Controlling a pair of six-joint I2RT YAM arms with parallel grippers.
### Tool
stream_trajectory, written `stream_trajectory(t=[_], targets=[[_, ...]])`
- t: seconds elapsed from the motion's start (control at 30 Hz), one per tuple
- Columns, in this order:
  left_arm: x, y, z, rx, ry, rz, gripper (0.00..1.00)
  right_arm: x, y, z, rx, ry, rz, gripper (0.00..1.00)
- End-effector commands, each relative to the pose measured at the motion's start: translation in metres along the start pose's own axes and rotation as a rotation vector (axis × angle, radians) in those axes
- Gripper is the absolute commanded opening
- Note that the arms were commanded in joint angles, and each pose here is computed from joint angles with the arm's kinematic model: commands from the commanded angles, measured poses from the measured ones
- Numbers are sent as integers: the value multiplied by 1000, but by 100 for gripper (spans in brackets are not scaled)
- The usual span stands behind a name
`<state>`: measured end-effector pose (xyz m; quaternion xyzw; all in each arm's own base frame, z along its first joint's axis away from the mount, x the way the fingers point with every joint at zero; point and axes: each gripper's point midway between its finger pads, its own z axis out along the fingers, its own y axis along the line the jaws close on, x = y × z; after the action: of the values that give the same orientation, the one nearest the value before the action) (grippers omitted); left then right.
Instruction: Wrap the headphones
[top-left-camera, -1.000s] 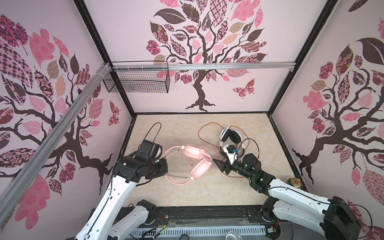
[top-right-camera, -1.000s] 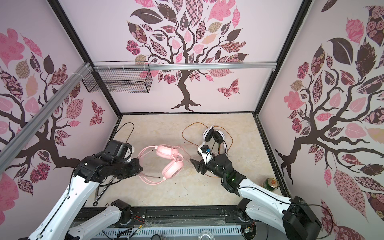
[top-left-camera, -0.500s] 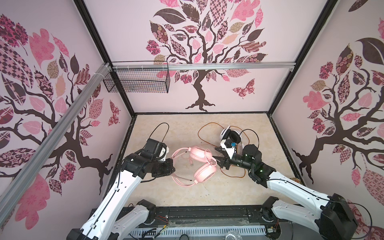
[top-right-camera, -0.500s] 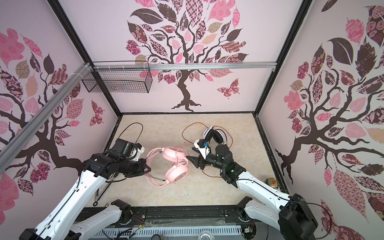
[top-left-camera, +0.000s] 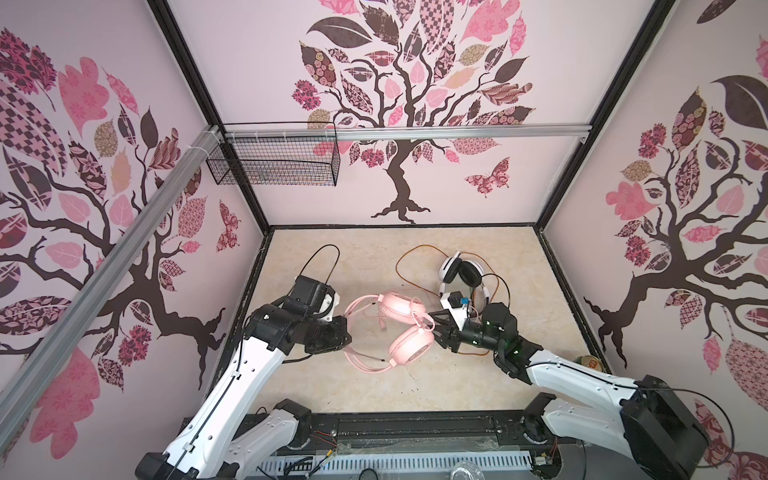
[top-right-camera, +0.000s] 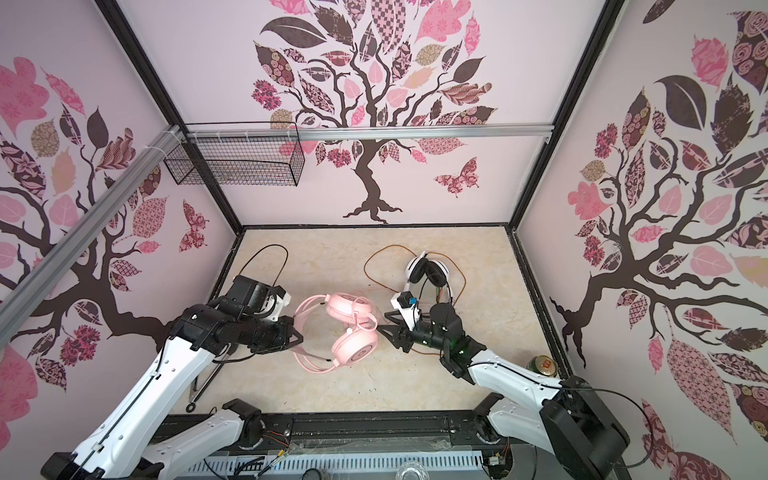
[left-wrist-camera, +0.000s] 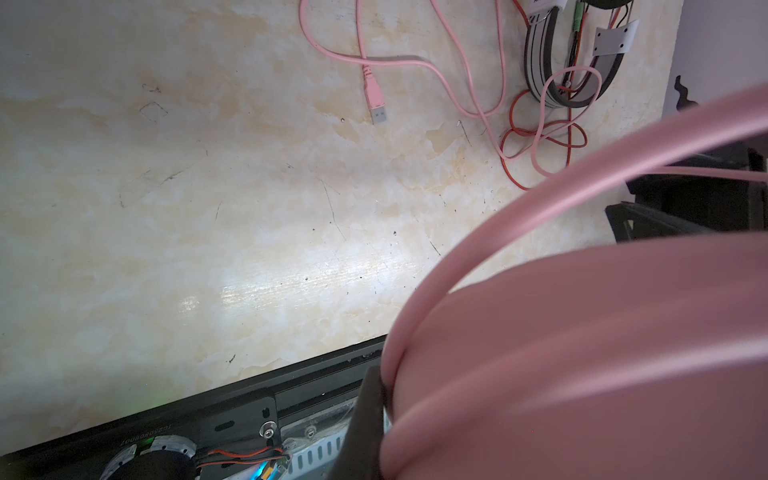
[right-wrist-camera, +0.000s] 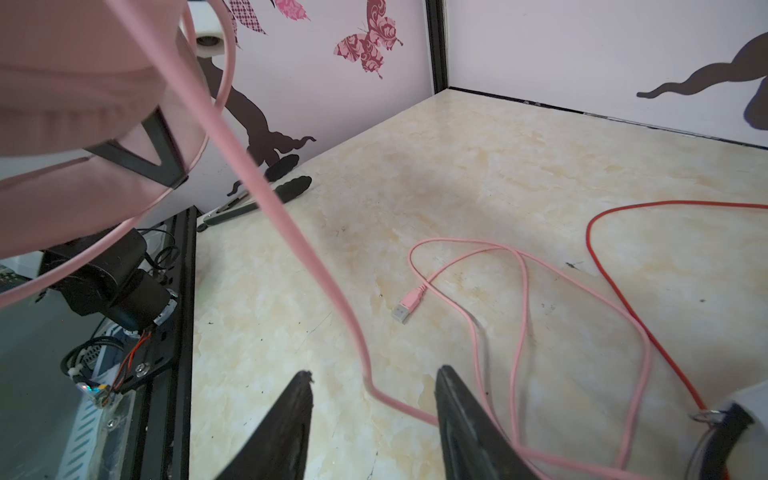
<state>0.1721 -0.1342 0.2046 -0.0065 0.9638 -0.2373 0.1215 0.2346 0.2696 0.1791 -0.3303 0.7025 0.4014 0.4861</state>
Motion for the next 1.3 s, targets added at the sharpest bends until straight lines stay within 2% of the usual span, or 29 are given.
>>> stream_trajectory(t=[0.0,0.1,0.17,0.27,0.3,0.43,0.63,0.9,1.27], targets=[[-12,-26,-18,108,-57,40,0,-28,6,9,-49,-78,-11,49],[-12,-28,-19,113,-58,38,0,-26,3,14,-52,-75,4,42],[-11,-28,-20,118,-58,39,0,-27,2,14,-48,-80,11,29],[-7,-26,-15,122,-40,45,0,-40,-5,11,10,-109,-9,2],[-4,-25,-11,123,-32,49,0,-48,-9,8,47,-121,-29,0],[3,-16,0,109,-15,51,0,-85,-22,3,170,-120,-118,0],[13,-19,13,121,16,89,0,-124,-14,5,156,-134,-239,0],[14,-38,15,147,19,159,0,-122,3,30,92,-23,-379,0],[21,-56,25,139,72,242,0,-115,9,65,31,61,-446,0]])
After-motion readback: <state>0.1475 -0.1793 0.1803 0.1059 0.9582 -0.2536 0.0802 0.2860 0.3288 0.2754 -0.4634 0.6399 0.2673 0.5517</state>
